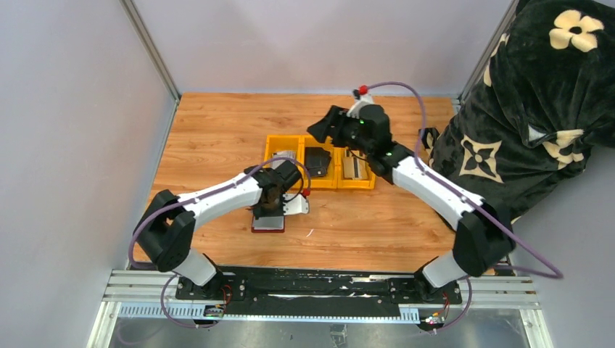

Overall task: Take the credit cards out of the card holder
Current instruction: Close the card holder at the center of the board.

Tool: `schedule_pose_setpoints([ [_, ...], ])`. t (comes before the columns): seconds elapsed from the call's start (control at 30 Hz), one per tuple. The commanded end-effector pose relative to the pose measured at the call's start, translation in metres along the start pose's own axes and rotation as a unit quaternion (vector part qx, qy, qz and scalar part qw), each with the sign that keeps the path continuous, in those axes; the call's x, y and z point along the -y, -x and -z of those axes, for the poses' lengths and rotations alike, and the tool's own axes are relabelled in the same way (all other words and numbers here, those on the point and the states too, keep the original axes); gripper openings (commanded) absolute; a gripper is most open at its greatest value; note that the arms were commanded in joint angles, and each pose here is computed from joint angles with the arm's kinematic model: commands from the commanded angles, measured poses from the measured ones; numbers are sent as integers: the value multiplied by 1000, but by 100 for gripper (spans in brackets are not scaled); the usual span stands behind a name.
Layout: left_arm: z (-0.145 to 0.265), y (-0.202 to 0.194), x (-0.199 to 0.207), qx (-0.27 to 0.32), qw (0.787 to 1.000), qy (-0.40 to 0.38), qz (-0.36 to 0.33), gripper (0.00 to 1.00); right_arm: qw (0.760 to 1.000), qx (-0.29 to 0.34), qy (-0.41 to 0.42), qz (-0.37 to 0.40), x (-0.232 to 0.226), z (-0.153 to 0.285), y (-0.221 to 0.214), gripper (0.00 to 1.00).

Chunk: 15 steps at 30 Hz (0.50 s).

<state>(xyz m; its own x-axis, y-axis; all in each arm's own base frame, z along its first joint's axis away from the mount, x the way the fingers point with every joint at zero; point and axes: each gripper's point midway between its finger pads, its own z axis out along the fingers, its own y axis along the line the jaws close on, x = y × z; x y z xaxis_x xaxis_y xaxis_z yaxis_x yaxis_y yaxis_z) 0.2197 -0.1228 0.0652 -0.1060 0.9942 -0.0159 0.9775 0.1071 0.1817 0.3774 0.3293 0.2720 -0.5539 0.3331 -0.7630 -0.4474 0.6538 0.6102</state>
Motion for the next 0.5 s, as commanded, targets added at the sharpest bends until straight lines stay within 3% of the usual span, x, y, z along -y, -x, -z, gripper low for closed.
schedule_pose_setpoints([
  [0.0, -19, 12, -26, -40, 995, 91, 5, 0, 997, 27, -76, -19, 53, 41, 4, 80],
  [0.13, -15, 9, -55, -91, 981, 173, 12, 0, 997, 39, -70, -19, 54, 74, 6, 82],
  [0.2, -11, 12, -59, -89, 979, 183, 22, 11, 997, 40, -67, -17, 53, 86, 4, 83],
  [0.27, -8, 18, -50, -67, 985, 159, 29, 32, 997, 41, -66, -14, 54, 96, 0, 84],
  [0.47, 5, 36, 22, 37, 998, -14, 41, 59, 996, 39, -72, -37, 67, 115, -15, 86],
])
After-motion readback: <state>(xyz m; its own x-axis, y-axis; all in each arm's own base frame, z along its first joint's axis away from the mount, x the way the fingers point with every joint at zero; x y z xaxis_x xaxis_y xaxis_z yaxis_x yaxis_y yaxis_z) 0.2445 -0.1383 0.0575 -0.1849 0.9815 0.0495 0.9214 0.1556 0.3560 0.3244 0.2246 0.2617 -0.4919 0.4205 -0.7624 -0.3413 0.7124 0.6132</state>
